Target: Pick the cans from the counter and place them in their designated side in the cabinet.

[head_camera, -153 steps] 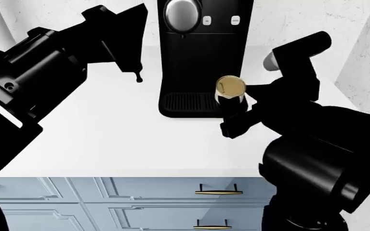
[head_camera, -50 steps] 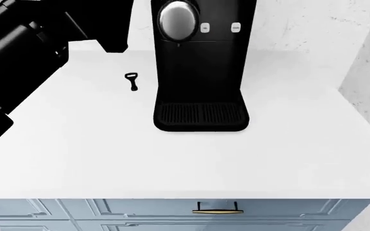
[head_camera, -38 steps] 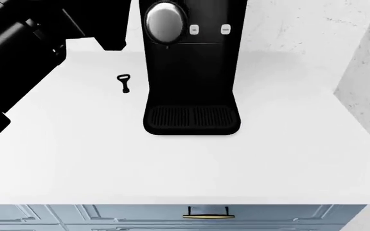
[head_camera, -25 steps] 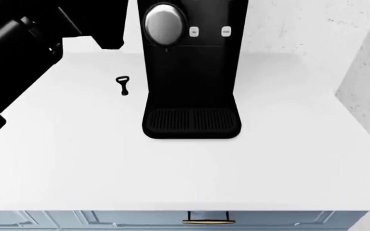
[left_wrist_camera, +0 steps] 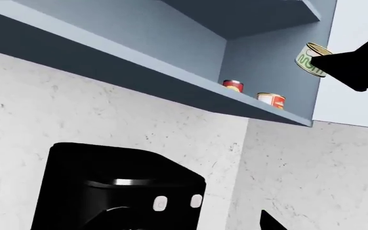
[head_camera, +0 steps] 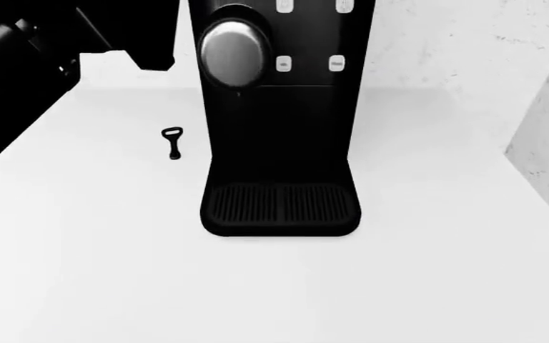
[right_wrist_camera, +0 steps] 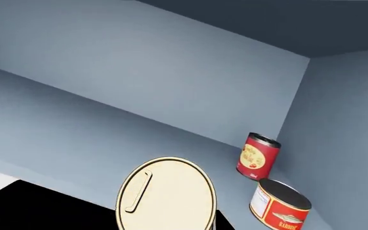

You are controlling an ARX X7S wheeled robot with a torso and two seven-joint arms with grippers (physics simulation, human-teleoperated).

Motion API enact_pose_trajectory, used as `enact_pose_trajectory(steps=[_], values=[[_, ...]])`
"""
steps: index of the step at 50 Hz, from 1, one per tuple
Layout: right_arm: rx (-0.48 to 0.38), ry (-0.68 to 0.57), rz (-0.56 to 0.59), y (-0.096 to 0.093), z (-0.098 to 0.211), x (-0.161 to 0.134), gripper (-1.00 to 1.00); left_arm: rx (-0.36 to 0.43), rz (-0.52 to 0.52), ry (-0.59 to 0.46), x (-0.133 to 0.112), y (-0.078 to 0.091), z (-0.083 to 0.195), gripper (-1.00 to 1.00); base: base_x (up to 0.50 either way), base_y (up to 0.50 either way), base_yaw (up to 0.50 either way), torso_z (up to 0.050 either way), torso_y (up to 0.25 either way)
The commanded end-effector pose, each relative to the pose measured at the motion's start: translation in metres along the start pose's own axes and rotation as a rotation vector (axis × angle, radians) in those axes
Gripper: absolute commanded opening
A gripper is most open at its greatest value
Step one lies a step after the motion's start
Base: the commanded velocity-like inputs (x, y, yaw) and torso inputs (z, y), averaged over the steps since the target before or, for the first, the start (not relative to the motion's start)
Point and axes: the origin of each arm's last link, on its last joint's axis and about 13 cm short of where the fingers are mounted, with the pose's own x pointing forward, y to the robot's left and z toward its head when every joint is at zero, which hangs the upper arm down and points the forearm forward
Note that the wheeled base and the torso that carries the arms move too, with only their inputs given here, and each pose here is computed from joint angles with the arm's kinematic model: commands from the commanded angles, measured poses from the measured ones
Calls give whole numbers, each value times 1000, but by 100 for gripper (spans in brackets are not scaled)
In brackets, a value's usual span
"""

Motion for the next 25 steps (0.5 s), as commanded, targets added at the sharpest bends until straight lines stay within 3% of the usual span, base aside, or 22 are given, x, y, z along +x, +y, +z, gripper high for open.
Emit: enact_pose_trajectory(steps=[1, 25], values=[[-8, -4, 1, 0, 1, -1, -100, 12, 3, -3, 0, -1, 2, 100, 254, 0, 0, 0, 0], [-8, -4, 1, 0, 1, -1, -100, 12, -1, -9, -1, -2, 4, 100, 168, -44, 0, 0, 1]])
